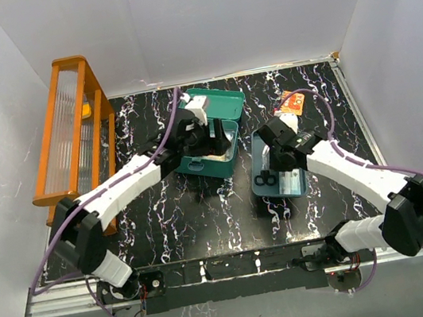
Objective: Organize the medicine kit
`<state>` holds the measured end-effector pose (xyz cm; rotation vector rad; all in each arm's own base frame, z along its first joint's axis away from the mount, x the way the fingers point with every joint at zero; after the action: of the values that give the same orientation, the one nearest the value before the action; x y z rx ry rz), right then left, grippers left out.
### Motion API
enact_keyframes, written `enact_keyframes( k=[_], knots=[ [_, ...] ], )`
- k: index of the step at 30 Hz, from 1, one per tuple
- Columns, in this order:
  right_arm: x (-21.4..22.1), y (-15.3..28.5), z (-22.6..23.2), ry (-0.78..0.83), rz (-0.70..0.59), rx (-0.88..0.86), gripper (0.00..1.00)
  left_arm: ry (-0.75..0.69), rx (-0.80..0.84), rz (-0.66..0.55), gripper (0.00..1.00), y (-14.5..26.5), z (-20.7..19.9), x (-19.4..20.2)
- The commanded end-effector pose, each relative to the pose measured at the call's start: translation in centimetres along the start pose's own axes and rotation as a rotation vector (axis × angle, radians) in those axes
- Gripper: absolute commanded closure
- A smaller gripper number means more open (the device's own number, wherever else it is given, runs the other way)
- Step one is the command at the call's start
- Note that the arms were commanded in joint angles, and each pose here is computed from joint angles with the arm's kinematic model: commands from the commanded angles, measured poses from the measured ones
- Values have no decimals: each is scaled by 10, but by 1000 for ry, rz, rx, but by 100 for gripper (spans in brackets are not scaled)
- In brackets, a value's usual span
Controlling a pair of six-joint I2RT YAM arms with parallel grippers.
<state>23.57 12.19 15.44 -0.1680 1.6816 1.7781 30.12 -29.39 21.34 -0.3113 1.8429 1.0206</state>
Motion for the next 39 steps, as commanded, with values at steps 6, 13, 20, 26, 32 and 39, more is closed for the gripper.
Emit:
enact_keyframes(
  k=[6, 13, 20, 26, 32, 39],
  knots=[
    [-38, 40, 6, -44, -95, -49, 100, -53, 260, 87, 50, -17, -43, 12],
    [-61, 61, 18, -1, -140, -94, 100, -92, 326, 170, 60, -6, -49, 48],
    [-74, 72, 25, 45, -157, -117, 100, -142, 328, 208, 62, 1, -47, 60],
    [-78, 73, 29, 96, -163, -122, 100, -152, 404, 270, 63, 23, -54, 71],
    [-92, 70, 43, 129, -185, -130, 100, -86, 461, 274, 62, 46, -63, 86],
    [-104, 69, 69, 158, -176, -200, 100, -52, 536, 252, 54, 63, -73, 90]
  ],
)
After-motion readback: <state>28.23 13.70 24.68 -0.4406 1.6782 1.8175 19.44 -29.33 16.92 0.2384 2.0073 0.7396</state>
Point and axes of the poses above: each gripper's point midway between its finger pads, its own y axis back along the fingers, its own z axis along the line the jaws close on, x = y × z, the point moved 4 cm from there along y, back along the fingers, and after that the axes turned 13 degrees about -y, right-handed, at the moved point
